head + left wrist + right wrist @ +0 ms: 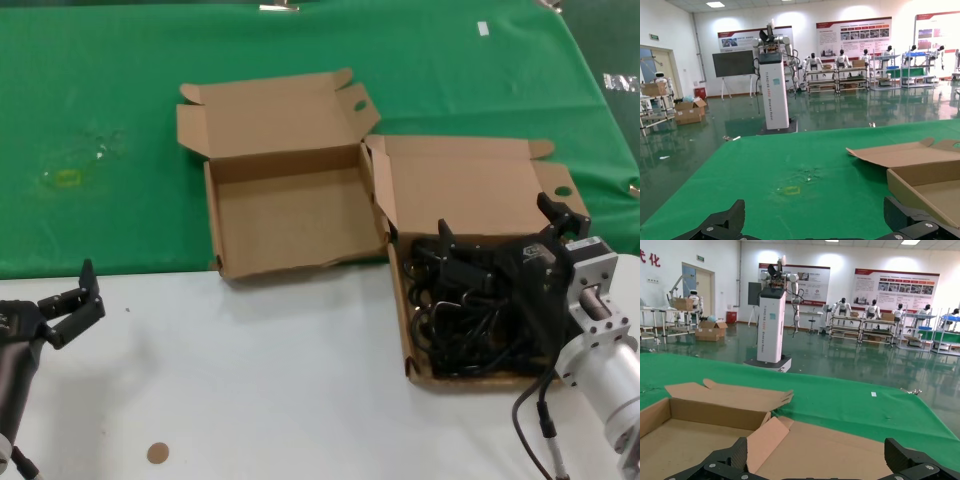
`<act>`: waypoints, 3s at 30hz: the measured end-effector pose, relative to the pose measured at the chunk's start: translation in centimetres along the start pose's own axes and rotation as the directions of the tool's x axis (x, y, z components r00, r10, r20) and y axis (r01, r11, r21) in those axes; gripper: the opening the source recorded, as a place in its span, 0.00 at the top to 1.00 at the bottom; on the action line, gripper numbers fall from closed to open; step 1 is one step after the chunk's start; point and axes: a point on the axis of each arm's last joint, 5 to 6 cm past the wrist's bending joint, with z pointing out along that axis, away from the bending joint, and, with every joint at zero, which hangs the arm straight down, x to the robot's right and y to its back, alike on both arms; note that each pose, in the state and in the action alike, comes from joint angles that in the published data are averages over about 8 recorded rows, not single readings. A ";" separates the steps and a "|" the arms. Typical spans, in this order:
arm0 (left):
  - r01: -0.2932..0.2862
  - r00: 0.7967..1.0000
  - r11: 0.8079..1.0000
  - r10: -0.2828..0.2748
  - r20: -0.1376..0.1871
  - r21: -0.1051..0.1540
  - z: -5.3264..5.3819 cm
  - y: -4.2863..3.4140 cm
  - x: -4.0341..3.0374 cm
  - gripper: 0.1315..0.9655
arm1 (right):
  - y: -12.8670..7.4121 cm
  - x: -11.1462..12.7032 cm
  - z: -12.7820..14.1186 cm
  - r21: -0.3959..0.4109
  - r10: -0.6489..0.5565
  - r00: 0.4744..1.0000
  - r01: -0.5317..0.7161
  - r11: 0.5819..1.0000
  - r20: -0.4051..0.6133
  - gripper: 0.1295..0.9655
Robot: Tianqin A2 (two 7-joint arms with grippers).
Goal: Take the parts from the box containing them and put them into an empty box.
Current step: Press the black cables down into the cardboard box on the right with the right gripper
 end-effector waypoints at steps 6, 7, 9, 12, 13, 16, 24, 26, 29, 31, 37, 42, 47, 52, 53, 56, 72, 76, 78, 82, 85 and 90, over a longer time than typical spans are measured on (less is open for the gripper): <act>0.000 1.000 1.000 0.000 0.000 0.000 0.0 0.00 0.00 0.00 | 0.0 0.0 0.0 0.000 0.000 1.000 0.000 1.000 0.000 0.00; 0.000 1.000 1.000 0.000 0.000 0.000 0.0 0.00 0.00 0.00 | 0.0 0.0 0.0 0.000 0.000 1.000 0.000 1.000 0.000 0.00; 0.000 1.000 1.000 0.000 0.000 0.000 0.0 0.00 0.00 0.00 | 0.0 0.0 0.0 0.000 0.000 1.000 0.000 1.000 0.000 0.00; 0.000 1.000 1.000 0.000 0.000 0.000 0.0 0.00 0.00 0.00 | 0.0 0.0 0.0 0.000 0.000 1.000 0.000 1.000 0.000 0.00; 0.000 1.000 1.000 0.000 0.000 0.000 0.0 0.00 0.00 0.00 | 0.0 0.0 0.0 0.000 0.000 1.000 0.000 1.000 0.000 0.00; 0.000 1.000 1.000 0.000 0.000 0.000 0.0 0.00 0.00 0.00 | 0.0 0.0 0.0 0.000 0.000 1.000 0.000 1.000 0.000 0.00; 0.000 1.000 1.000 0.000 0.000 0.000 0.0 0.00 0.00 0.00 | 0.0 0.0 0.0 0.000 0.000 1.000 0.000 1.000 0.000 0.00; 0.000 1.000 1.000 0.000 0.000 0.000 0.0 0.00 0.00 0.00 | 0.0 0.0 0.0 0.000 0.000 1.000 0.000 1.000 0.000 0.00; 0.000 1.000 1.000 0.000 0.000 0.000 0.0 0.00 0.00 0.00 | 0.0 0.0 0.0 0.000 0.000 1.000 0.000 1.000 0.000 0.00; 0.000 1.000 1.000 0.000 0.000 0.000 0.0 0.00 0.00 0.00 | 0.0 0.0 0.0 0.000 0.000 1.000 0.000 1.000 0.000 0.00; 0.000 1.000 1.000 0.000 0.000 0.000 0.0 0.00 0.00 0.00 | 0.0 0.0 0.0 0.000 0.000 1.000 0.000 1.000 0.000 0.00; 0.000 1.000 1.000 0.000 0.000 0.000 0.0 0.00 0.00 0.01 | 0.0 0.0 0.0 0.000 0.000 1.000 0.000 1.000 0.000 0.00; 0.000 1.000 1.000 0.000 0.000 0.000 0.0 0.00 0.00 0.05 | 0.1 0.0 0.0 -0.002 0.002 1.000 -0.002 1.000 -0.003 0.00; 0.000 1.000 1.000 0.000 0.000 0.000 0.0 0.00 0.00 0.09 | 0.1 0.1 0.1 -0.005 0.007 1.000 -0.007 1.000 -0.005 0.00; 0.000 1.000 1.000 0.000 0.000 0.000 0.0 0.00 0.00 0.11 | 0.0 0.1 0.1 -0.005 0.006 1.000 -0.006 1.000 -0.003 0.00; 0.000 1.000 1.000 0.000 0.000 0.000 0.0 0.00 0.00 0.17 | -0.2 0.5 0.2 -0.007 -0.001 1.000 0.001 1.000 0.011 0.00; 0.000 1.000 1.000 0.000 0.000 0.000 0.0 0.00 0.00 0.51 | -5.5 9.0 2.2 -0.012 -0.291 0.888 0.315 0.949 0.356 0.00; 0.000 1.000 1.000 0.000 0.000 0.000 0.0 0.00 0.00 0.60 | -7.7 11.4 3.0 0.004 -0.392 0.789 0.443 0.897 0.474 0.00; 0.000 1.000 1.000 0.000 0.000 0.000 0.0 0.00 0.00 0.66 | -8.7 12.4 3.4 0.018 -0.440 0.728 0.508 0.861 0.526 0.00; 0.000 1.000 1.000 0.000 0.000 0.000 0.0 0.00 0.00 0.75 | -10.5 14.3 4.1 0.056 -0.522 0.585 0.631 0.774 0.620 0.00; 0.000 1.000 1.000 0.000 0.000 0.000 0.0 0.00 0.00 0.75 | -11.7 15.3 4.4 0.090 -0.557 0.473 0.702 0.707 0.683 0.00; 0.000 1.000 1.000 0.000 0.000 0.000 0.0 0.00 0.00 0.85 | -13.1 16.3 4.6 0.150 -0.564 0.290 0.780 0.608 0.773 0.00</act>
